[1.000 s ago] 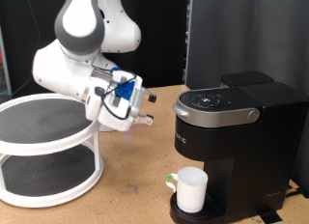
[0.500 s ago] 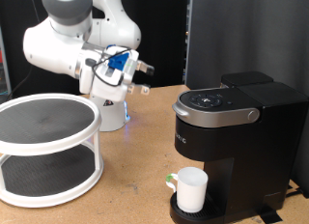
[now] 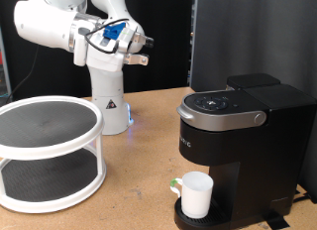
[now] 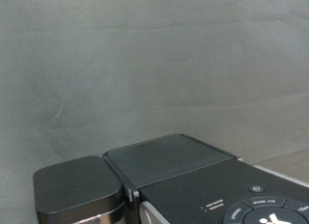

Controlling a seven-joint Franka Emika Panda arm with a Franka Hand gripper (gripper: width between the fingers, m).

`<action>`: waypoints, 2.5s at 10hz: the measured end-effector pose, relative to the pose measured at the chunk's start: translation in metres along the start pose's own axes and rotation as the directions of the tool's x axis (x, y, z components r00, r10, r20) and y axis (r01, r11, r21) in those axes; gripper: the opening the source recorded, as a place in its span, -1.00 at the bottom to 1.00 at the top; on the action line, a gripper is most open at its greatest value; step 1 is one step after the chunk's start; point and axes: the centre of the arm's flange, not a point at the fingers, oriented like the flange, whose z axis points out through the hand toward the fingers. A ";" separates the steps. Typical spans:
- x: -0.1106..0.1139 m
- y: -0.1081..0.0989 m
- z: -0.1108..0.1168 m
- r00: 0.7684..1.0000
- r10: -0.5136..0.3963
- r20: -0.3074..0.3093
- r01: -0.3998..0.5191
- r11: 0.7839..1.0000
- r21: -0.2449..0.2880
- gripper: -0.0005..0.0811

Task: Make a cup of coffee with the keurig machine

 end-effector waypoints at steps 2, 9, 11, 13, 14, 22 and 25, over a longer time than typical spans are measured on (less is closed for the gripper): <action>-0.001 0.001 0.001 1.000 -0.004 -0.002 0.004 1.000 0.011 0.98; 0.014 -0.004 0.031 0.994 -0.041 -0.103 0.041 0.999 0.004 0.98; 0.018 -0.007 0.048 0.993 -0.054 -0.106 0.052 0.998 -0.024 0.98; 0.021 -0.011 0.064 0.994 -0.084 -0.068 0.080 0.995 -0.058 0.98; 0.024 -0.013 0.072 0.993 -0.111 -0.028 0.108 0.991 -0.085 0.98; 0.032 -0.025 0.109 0.802 -0.310 0.511 0.458 0.868 -0.191 0.98; 0.041 -0.043 0.130 0.617 -0.364 0.698 0.608 0.783 -0.130 0.98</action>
